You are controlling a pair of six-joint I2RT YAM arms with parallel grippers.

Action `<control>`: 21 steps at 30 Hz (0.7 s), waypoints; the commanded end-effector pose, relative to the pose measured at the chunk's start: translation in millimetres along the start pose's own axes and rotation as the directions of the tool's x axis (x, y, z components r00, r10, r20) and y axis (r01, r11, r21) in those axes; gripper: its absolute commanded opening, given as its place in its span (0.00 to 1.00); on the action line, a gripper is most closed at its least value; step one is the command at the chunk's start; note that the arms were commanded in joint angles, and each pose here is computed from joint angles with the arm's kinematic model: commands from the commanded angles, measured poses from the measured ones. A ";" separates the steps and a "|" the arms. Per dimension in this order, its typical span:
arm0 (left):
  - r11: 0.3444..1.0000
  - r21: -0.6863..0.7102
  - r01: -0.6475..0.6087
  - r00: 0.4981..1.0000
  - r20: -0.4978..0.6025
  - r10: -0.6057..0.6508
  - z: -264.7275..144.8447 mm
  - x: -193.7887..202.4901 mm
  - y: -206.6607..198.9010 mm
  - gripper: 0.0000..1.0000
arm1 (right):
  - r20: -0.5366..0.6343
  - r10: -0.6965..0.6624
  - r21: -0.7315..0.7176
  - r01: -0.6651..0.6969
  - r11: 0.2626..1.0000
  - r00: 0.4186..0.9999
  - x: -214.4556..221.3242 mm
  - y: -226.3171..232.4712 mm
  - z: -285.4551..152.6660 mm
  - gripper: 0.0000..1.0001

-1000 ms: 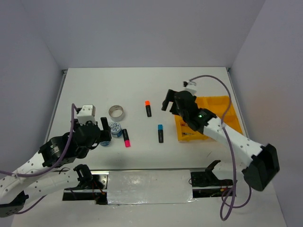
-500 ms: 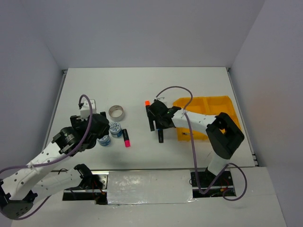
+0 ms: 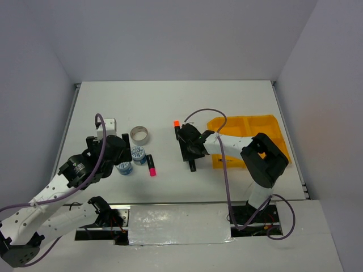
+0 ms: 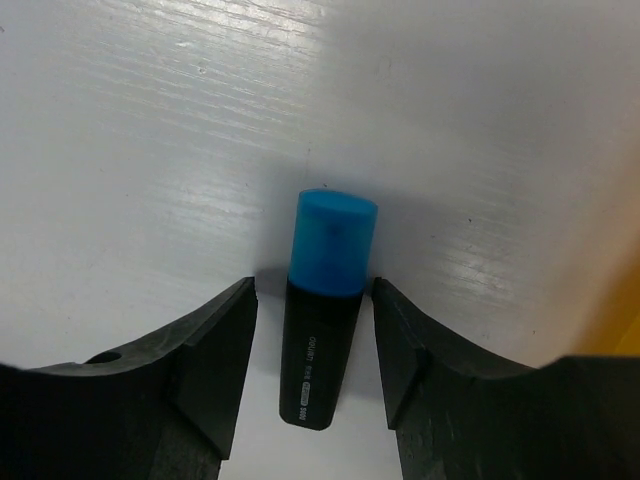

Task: Sort the stationery into containers
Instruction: Pick up the pen from the center of the board.

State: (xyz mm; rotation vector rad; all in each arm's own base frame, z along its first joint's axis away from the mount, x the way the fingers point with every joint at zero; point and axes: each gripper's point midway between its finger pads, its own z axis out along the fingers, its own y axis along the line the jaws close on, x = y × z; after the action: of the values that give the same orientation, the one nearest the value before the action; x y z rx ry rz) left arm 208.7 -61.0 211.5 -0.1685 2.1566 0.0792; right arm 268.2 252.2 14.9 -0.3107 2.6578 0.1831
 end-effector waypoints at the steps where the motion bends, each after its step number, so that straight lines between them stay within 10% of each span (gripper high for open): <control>1: 0.999 0.036 -0.001 1.000 0.025 0.000 -1.1 -6.6 -5.0 0.99 | -0.061 -0.013 0.014 0.014 1.000 0.998 19.2 -5.3 13.1 0.58; 4: 0.999 0.047 -0.005 1.000 0.024 0.004 -1.0 -6.5 -7.2 0.99 | -0.050 -0.018 -0.016 0.018 1.000 0.999 15.4 0.9 11.2 0.35; 6: 0.999 0.053 -0.009 1.000 0.022 0.008 -0.8 -5.9 -8.2 0.99 | -0.020 -0.019 -0.035 0.018 0.999 1.000 6.1 5.2 5.1 0.00; 21: 0.995 0.098 -0.008 1.000 0.029 0.005 -3.3 -5.9 -13.3 0.99 | 0.354 0.223 -0.185 -0.166 0.969 0.908 -116.4 -35.9 -96.1 0.00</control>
State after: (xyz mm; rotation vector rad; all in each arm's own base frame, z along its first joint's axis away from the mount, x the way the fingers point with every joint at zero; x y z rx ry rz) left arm 208.0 -70.1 212.6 -0.1113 2.1538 0.0131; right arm 309.5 245.2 114.8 -0.1861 2.4149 0.4796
